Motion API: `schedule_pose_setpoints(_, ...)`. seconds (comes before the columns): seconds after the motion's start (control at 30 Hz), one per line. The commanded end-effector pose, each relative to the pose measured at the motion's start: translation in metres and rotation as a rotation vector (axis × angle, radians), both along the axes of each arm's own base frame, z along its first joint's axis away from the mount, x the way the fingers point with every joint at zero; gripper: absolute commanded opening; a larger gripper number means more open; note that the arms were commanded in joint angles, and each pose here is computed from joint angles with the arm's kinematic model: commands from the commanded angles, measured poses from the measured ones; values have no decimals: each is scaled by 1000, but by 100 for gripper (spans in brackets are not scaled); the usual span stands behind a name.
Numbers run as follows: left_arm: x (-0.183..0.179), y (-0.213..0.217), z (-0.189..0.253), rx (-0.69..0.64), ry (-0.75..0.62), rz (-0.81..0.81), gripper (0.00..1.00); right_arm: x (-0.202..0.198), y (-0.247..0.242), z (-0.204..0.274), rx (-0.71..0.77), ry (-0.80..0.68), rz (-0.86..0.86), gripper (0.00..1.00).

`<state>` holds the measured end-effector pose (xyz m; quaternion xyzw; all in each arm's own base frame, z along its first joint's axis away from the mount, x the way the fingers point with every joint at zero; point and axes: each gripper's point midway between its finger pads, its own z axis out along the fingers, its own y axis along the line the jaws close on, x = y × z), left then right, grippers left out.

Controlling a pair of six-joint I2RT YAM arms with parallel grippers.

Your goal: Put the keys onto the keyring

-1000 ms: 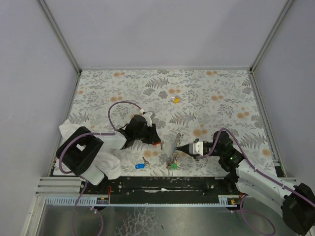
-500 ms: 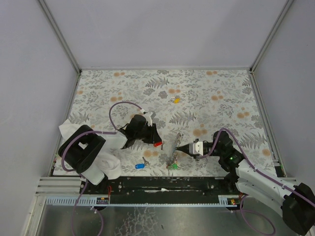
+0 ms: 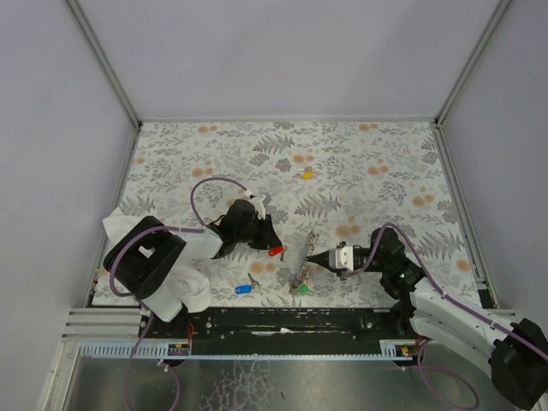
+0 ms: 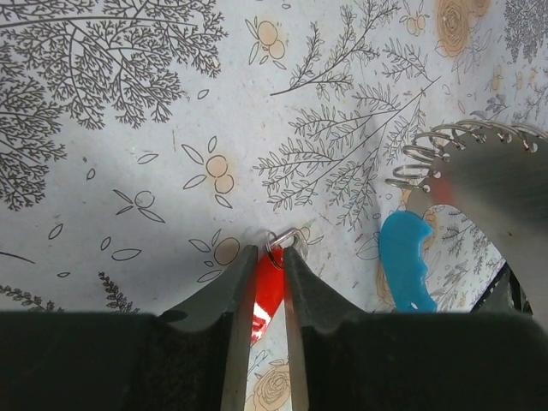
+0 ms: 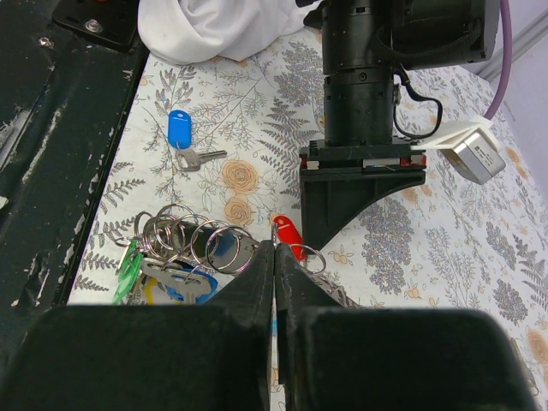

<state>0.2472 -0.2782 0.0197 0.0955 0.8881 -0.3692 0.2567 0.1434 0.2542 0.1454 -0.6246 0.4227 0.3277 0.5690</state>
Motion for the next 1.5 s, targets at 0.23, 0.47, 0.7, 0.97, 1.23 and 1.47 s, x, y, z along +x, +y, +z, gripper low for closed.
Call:
schedule_pose_setpoints(0.23, 14, -9, 15, -45, -57, 10, 2, 6, 4, 25, 64, -74, 1, 0)
schedule_pose_setpoints(0.47, 14, -8, 54, -71, -242, -69, 0, 7, 4, 27, 65, -79, -3, 0)
schedule_pose_setpoints(0.7, 8, -4, 111, -97, -540, -198, 0, 9, 3, 40, 80, -96, -18, 0)
schedule_pose_setpoints(0.97, 4, 13, 126, -38, -671, -207, 0, 18, 0, 46, 78, -102, -75, 0)
schedule_pose_setpoints(1.23, -12, 50, 100, 27, -485, -1, 0, 22, -1, 37, 63, -81, -97, 0)
schedule_pose_setpoints(1.47, -34, 62, 73, 135, -377, 75, 0, 18, -2, 39, 82, -80, -88, 0)
